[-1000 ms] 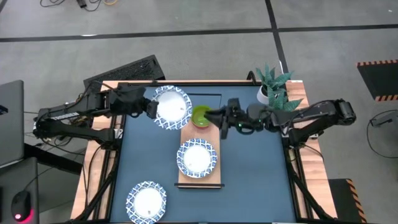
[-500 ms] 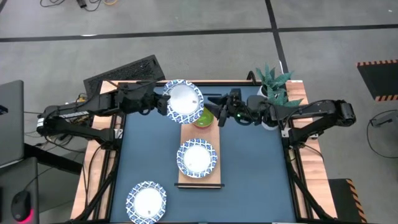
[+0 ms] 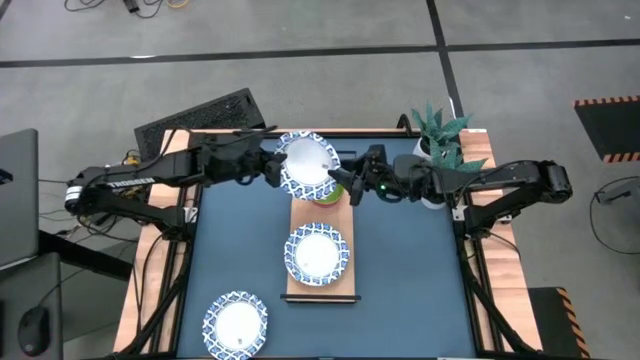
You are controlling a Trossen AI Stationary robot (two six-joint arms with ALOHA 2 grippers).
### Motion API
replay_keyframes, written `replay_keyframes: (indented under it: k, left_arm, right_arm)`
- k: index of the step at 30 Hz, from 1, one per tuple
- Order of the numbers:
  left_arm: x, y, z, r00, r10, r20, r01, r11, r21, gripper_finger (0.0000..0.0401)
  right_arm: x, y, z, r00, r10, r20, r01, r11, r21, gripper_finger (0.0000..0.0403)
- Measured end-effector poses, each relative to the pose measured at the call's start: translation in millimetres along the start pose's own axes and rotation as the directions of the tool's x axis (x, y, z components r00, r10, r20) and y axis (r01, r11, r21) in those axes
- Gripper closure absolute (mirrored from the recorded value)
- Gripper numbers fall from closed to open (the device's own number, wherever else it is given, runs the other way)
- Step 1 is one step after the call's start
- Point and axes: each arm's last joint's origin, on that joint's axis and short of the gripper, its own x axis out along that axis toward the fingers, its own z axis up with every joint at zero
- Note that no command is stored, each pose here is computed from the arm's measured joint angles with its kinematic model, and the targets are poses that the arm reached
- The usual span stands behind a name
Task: Place and stack bowls onto a shelf
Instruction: Stack the white patterned plate on top of the other white patterned plates on the shelf
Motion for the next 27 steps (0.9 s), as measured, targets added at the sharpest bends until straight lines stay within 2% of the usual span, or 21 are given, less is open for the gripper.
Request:
replay_keyframes:
  k: [5,12,18,22,27]
  left_arm:
    - [0,0,1,1.0,-0.001,0.006,0.001,1.0,-0.002,0.0401]
    - [1,1,0,1.0,0.017,0.01,-0.017,1.0,-0.003,0.0401]
    - [1,0,1,1.0,0.015,0.021,-0.016,0.999,0.034,0.0385]
    - [-1,-1,1,0.999,-0.035,-0.004,0.035,0.992,0.124,0.0336]
    - [-27,5,8,0.999,-0.032,0.024,0.026,0.978,0.208,0.0258]
  right_arm:
    - [0,0,0,1.0,0.0,0.001,0.0,1.0,0.005,0.022]
    - [0,-1,0,1.0,-0.004,0.0,0.004,1.0,0.009,0.0376]
    - [0,0,0,1.0,-0.003,0.001,0.003,0.999,0.044,0.0383]
    - [0,-1,-1,1.0,-0.012,-0.007,0.013,0.995,0.094,0.0383]
    - [-1,-1,-2,1.0,-0.019,-0.025,0.023,0.98,0.199,0.0383]
